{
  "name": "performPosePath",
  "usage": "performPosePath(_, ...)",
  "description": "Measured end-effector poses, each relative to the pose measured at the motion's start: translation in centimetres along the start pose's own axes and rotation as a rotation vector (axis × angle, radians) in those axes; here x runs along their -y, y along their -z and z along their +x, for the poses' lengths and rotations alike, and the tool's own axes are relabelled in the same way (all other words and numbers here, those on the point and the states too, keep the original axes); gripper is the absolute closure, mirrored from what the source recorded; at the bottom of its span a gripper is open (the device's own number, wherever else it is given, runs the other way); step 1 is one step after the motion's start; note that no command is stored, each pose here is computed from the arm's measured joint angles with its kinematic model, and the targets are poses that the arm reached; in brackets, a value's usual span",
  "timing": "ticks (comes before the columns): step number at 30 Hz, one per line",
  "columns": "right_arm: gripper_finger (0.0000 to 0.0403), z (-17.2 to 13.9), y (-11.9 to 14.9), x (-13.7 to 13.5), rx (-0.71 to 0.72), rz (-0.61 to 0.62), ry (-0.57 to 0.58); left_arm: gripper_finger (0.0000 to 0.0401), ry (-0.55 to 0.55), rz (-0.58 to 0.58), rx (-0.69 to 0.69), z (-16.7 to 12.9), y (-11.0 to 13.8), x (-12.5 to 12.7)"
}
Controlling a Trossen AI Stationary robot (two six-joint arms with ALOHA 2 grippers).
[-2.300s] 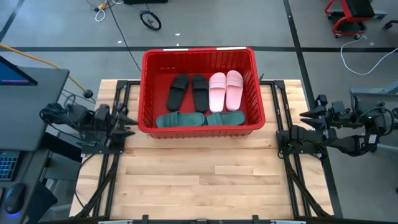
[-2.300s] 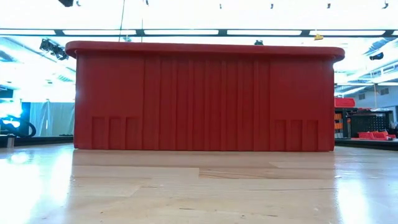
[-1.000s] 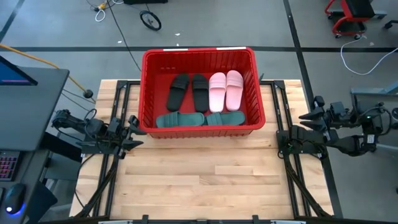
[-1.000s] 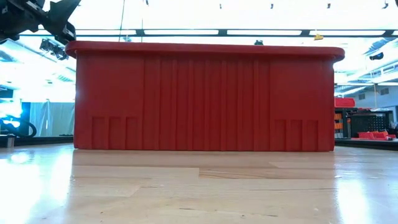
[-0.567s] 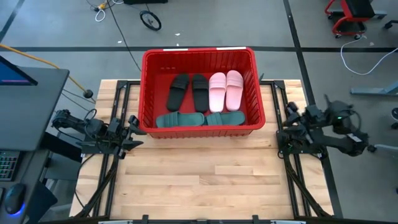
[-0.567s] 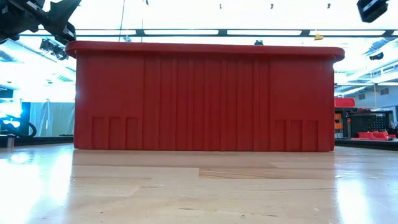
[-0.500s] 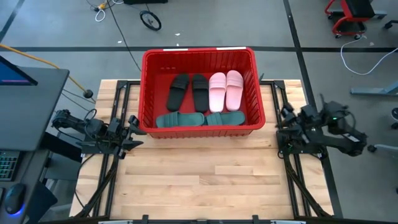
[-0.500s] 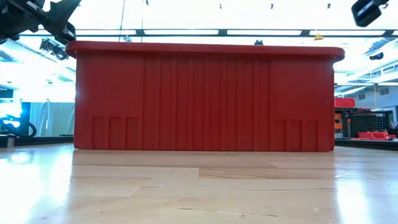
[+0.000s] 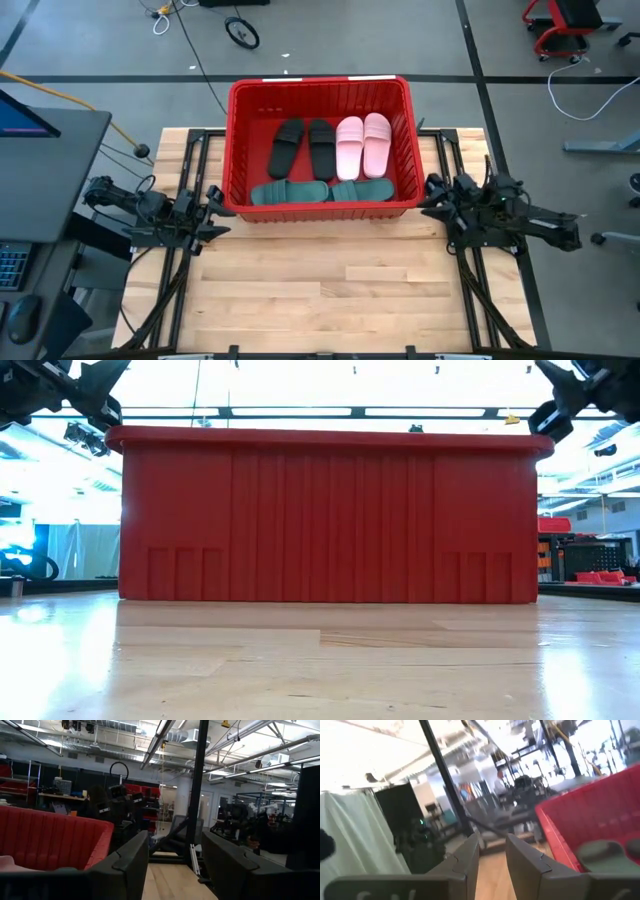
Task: Pick and place slides into bin
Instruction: Return to Home Position
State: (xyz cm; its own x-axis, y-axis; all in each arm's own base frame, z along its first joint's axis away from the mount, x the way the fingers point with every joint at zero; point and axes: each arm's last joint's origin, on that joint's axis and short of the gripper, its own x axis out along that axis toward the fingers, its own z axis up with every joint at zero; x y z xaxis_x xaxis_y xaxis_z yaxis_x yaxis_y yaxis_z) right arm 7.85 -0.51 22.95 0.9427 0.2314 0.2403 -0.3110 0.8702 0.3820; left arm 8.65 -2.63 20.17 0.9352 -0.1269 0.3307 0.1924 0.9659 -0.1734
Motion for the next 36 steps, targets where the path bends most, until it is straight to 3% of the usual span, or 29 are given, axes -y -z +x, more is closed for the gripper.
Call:
performPosePath(5, 0.03, 0.1, 0.9, 0.8, 0.079, 0.001, 0.017, 0.0217, 0.0, 0.0, 0.0, 0.0, 0.0, 0.0)
performPosePath(14, 0.03, 0.4, 1.2, 1.5, 0.092, -0.046, 0.13, 0.0214, 0.0, -0.001, 0.001, 0.0, 0.0, 0.0)
performPosePath(36, 0.03, 0.4, 1.8, 2.1, 0.094, -0.141, 0.235, 0.0212, 0.0, -0.002, 0.002, 0.0, 0.0, 0.0)
